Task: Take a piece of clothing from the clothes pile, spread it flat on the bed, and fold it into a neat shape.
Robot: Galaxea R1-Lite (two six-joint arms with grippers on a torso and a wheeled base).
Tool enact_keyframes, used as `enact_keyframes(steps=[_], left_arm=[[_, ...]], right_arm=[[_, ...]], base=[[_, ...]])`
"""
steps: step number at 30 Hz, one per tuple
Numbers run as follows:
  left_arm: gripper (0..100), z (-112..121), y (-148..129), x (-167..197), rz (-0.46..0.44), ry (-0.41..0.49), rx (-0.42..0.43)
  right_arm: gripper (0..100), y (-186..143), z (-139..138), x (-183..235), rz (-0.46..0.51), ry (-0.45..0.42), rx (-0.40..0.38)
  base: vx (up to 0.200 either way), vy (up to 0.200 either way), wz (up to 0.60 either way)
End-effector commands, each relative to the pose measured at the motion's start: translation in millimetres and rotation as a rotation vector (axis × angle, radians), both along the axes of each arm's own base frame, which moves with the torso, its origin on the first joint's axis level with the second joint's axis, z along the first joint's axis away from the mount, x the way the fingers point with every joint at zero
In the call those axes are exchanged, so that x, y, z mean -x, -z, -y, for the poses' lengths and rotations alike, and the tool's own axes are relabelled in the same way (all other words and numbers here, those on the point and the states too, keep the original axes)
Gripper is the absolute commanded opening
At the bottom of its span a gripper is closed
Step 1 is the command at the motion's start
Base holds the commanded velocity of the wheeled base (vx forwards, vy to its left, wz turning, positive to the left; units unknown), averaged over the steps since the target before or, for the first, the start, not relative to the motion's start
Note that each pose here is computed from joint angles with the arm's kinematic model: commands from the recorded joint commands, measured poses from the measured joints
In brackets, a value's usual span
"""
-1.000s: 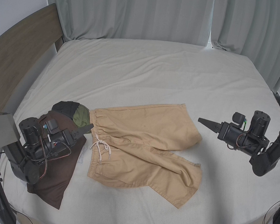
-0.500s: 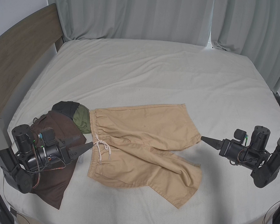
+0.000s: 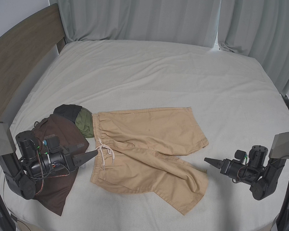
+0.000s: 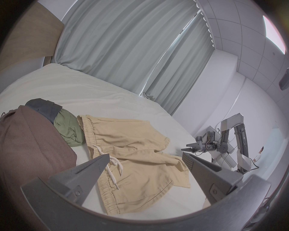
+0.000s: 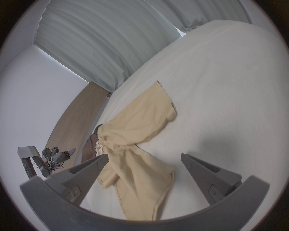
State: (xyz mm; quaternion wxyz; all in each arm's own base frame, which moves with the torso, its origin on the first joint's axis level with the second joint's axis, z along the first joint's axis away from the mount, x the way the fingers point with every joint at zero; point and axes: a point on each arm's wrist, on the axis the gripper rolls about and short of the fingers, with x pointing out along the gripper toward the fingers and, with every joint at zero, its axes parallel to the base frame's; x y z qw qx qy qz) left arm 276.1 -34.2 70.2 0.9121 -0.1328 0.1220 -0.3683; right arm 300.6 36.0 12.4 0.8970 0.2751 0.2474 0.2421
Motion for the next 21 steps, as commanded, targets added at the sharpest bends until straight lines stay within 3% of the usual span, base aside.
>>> enact_keyframes(steps=[1, 21], left_arm=[[100, 1, 3, -2, -0.010, 0.001, 0.000], [100, -1, -3, -13, 0.037, -0.013, 0.007]], right_arm=[[100, 29, 0, 8, -0.116, -0.003, 0.010], [100, 46, -29, 20, -0.179, -0.088, -0.006]], base=[[0.000, 0.000, 0.00], [0.000, 0.000, 0.00]])
